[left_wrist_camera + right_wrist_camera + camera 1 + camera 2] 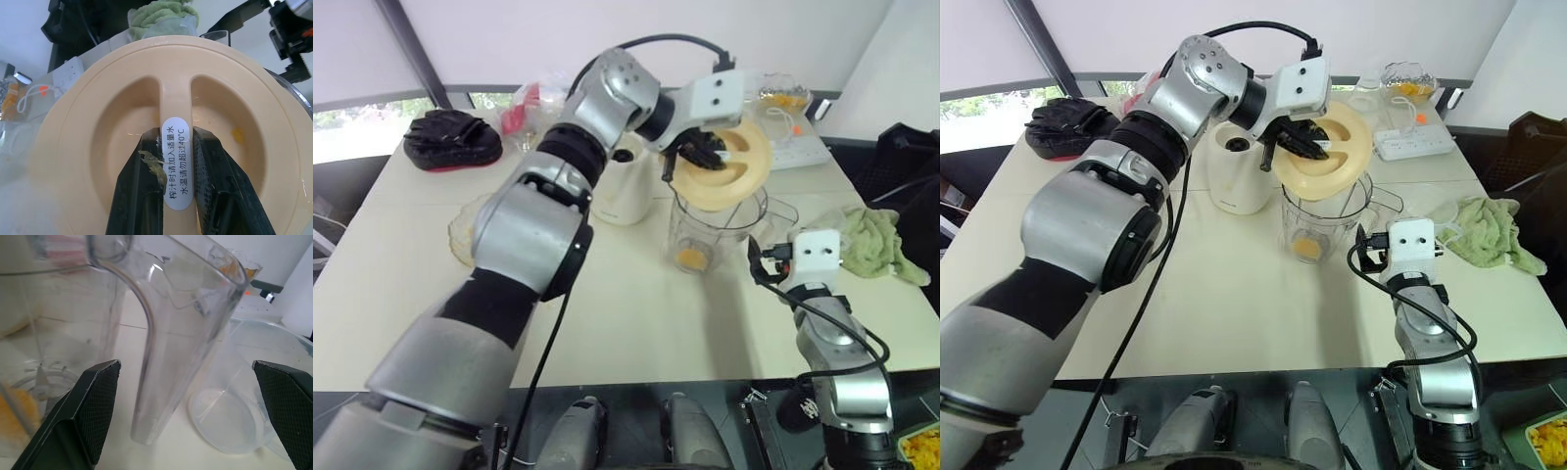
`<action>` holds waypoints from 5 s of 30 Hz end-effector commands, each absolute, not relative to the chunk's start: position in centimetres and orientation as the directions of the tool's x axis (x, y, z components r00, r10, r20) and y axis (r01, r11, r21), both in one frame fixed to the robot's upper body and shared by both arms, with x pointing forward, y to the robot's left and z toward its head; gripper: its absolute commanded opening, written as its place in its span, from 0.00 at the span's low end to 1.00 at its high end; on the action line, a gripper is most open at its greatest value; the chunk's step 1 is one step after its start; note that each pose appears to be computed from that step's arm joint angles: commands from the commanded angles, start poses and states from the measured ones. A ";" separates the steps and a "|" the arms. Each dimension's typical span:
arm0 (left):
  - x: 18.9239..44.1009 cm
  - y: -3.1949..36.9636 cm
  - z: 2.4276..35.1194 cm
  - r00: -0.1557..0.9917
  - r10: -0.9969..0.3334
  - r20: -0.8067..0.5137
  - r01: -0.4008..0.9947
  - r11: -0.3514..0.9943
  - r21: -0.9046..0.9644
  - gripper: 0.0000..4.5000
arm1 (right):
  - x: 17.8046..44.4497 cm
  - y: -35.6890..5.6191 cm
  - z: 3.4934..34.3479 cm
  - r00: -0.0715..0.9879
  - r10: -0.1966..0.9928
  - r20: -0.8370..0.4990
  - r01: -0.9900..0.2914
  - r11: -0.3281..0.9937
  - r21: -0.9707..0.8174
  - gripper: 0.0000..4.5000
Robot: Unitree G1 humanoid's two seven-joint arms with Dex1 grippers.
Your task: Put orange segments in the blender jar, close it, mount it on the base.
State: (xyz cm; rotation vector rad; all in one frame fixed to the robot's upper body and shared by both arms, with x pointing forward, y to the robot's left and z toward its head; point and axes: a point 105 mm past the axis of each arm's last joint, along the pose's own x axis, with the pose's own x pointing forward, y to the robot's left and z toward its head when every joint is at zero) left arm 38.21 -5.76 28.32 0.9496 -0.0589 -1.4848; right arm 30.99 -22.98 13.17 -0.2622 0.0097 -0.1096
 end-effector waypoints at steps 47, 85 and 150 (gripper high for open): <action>37.9 -6.7 24.7 0.109 -0.816 -0.567 0.856 -0.213 0.471 0.05 | 32.4 -21.1 14.8 0.984 -0.117 0.132 0.139 0.976 -0.170 0.21; 36.2 -5.4 22.5 -0.066 -0.766 -0.639 0.801 -0.423 0.424 0.05 | 31.1 -22.1 15.2 0.983 -0.138 0.120 0.155 0.977 -0.144 0.21; 41.0 -4.1 20.1 0.323 -0.717 -0.618 0.889 0.005 0.458 0.05 | 33.5 -21.3 15.4 0.988 -0.078 0.131 0.097 0.985 -0.146 0.21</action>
